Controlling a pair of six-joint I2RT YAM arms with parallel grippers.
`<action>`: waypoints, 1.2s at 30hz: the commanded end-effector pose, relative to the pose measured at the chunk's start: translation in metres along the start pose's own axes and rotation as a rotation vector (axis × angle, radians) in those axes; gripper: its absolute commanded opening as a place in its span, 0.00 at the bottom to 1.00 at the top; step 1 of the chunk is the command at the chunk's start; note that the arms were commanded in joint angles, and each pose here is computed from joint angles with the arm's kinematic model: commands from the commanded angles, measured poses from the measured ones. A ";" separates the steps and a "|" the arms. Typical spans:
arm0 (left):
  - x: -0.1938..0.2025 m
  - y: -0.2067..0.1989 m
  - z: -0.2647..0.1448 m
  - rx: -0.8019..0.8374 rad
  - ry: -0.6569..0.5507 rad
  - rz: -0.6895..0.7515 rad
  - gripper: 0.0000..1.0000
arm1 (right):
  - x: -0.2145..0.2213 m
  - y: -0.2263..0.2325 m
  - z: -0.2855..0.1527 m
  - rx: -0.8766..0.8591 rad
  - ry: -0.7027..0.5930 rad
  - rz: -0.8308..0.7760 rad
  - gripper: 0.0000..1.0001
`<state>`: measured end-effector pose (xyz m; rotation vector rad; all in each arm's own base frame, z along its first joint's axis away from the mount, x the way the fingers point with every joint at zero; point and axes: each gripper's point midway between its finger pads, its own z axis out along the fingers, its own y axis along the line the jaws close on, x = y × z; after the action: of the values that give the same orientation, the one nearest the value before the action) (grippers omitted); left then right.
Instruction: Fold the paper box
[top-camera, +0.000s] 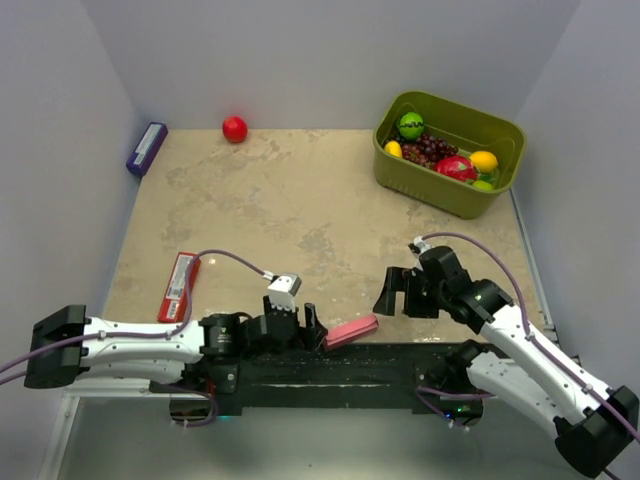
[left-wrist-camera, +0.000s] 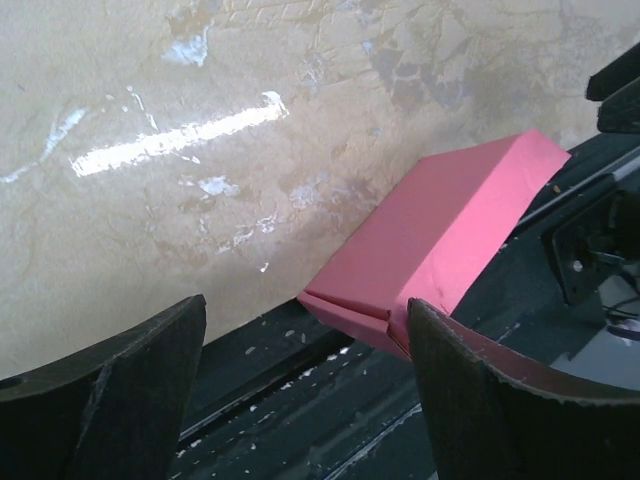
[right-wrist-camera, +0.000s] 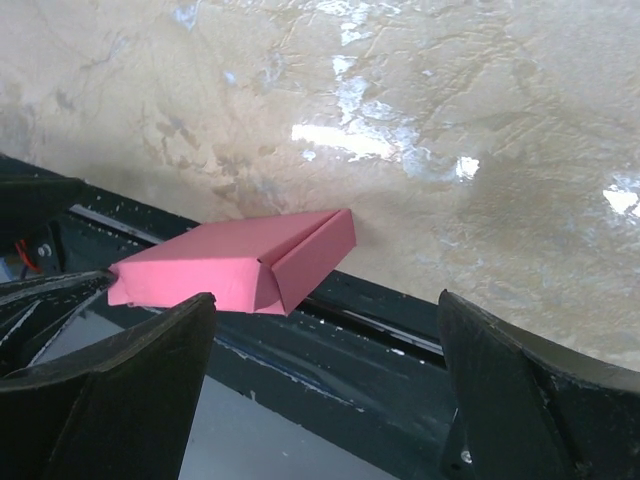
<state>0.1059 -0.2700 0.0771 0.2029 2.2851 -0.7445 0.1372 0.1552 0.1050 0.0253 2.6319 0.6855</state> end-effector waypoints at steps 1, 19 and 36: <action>-0.016 -0.030 -0.003 0.147 -0.054 -0.149 0.86 | -0.005 0.015 0.005 -0.087 -0.004 -0.063 0.93; 0.014 -0.027 -0.006 0.222 0.055 -0.284 0.80 | 0.017 0.027 0.022 -0.205 0.084 -0.107 0.71; 0.019 -0.035 -0.003 0.318 0.042 -0.378 0.64 | 0.028 0.035 0.028 -0.247 0.115 -0.130 0.42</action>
<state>0.0780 -0.2912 0.0742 -0.0258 2.3002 -1.2126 0.1252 0.1954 0.0861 -0.2194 2.6325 0.9269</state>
